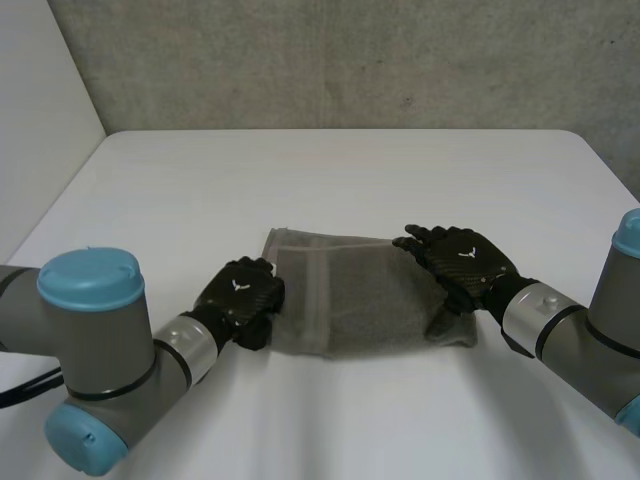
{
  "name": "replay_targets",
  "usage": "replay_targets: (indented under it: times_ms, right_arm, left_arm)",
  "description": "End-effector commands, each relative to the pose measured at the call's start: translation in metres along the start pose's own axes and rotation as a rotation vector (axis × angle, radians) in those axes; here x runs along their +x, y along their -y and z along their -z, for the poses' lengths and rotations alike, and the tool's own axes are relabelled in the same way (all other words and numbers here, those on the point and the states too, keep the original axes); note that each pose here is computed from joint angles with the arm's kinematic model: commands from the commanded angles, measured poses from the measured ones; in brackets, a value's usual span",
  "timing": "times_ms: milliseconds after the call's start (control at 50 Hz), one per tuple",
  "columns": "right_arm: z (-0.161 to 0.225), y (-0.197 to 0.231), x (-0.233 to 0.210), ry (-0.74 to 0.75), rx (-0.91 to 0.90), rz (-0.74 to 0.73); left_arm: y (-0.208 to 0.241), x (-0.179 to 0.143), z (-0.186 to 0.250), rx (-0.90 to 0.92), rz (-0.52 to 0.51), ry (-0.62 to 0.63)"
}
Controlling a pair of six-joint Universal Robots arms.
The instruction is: Fold the towel.
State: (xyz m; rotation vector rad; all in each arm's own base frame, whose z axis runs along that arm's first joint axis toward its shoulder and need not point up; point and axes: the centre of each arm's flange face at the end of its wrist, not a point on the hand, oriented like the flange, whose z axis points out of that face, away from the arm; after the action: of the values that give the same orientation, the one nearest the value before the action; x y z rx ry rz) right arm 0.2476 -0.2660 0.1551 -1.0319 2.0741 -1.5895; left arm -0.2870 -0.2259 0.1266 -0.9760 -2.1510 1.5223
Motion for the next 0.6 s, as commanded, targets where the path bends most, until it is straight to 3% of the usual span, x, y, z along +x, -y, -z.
replay_targets:
  times_ms: [20, 220, 320, 380, 480, 600]
  right_arm:
    - [0.000, 0.000, 0.001, -0.005, -0.005, 0.014]
    - [-0.004, -0.017, 0.000, -0.053, -0.083, 0.074]
    - [-0.004, -0.019, 0.006, -0.098, -0.101, 0.080]
    - [-0.003, -0.017, 0.011, -0.113, -0.096, 0.078]
    - [-0.003, -0.015, 0.015, -0.126, -0.090, 0.075]
    - [-0.002, -0.017, 0.026, -0.151, -0.095, 0.068]
  left_arm:
    - [0.030, -0.010, -0.007, 0.094, -0.023, 0.027]
    - [0.119, -0.029, -0.028, 0.381, -0.096, 0.070]
    - [0.167, -0.001, -0.039, 0.619, -0.158, 0.025]
    - [0.175, 0.012, -0.039, 0.676, -0.172, 0.000]
    - [0.175, 0.062, -0.038, 0.754, -0.205, -0.145]
    - [0.164, 0.067, -0.038, 0.732, -0.205, -0.167]
